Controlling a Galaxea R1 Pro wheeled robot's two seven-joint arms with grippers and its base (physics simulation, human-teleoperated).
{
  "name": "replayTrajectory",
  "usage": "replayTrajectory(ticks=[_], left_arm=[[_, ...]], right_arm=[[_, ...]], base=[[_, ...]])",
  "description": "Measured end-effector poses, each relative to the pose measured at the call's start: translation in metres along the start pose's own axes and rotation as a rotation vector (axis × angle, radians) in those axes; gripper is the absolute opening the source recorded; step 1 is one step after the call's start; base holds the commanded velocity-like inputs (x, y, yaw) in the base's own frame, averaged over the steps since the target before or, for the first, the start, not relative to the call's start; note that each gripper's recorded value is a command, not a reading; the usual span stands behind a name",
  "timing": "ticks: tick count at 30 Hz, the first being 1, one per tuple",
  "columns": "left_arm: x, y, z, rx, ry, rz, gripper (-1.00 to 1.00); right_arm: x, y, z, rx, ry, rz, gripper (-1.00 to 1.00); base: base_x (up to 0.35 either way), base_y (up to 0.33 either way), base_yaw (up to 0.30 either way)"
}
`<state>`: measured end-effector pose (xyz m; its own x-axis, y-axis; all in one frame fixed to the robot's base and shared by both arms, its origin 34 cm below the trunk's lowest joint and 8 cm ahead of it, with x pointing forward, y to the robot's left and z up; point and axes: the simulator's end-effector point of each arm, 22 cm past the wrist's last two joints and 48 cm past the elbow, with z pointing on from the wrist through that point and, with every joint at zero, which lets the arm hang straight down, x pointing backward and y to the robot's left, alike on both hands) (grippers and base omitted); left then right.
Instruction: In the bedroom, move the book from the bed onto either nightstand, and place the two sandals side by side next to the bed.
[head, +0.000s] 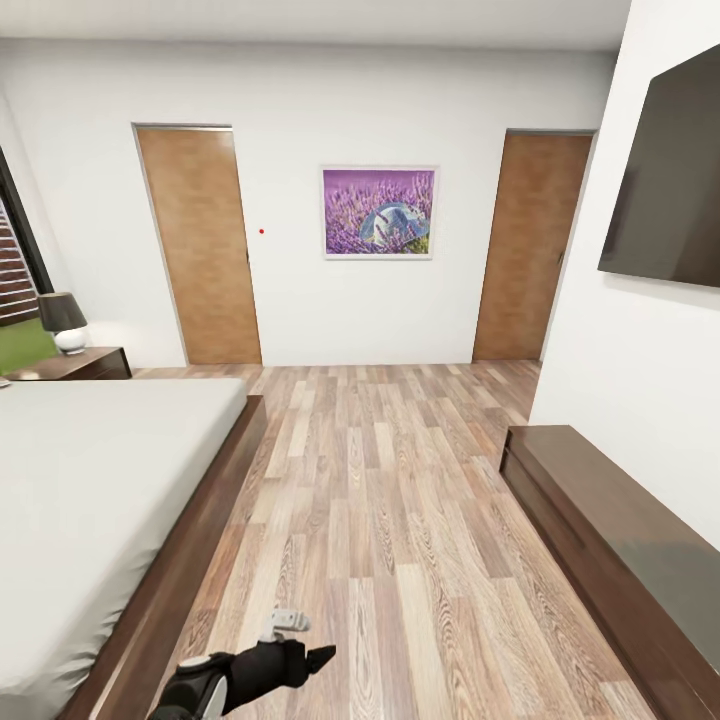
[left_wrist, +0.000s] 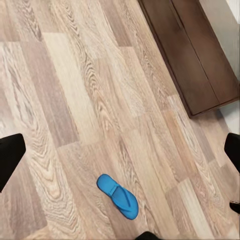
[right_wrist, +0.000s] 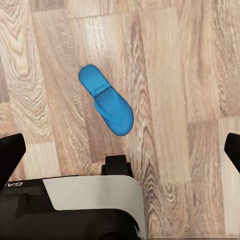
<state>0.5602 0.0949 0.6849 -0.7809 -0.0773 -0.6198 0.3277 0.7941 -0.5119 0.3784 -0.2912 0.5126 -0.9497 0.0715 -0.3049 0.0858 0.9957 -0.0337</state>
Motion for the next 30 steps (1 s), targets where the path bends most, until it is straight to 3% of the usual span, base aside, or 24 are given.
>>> replayTrajectory(ticks=[30], left_arm=[[-0.007, -0.003, -0.002, 0.018, -0.009, 0.01, 1.0]], right_arm=[[0.015, 0.0, 0.003, 0.001, 0.032, 0.002, 1.0]], base=[[0.0, 0.0, 0.0]])
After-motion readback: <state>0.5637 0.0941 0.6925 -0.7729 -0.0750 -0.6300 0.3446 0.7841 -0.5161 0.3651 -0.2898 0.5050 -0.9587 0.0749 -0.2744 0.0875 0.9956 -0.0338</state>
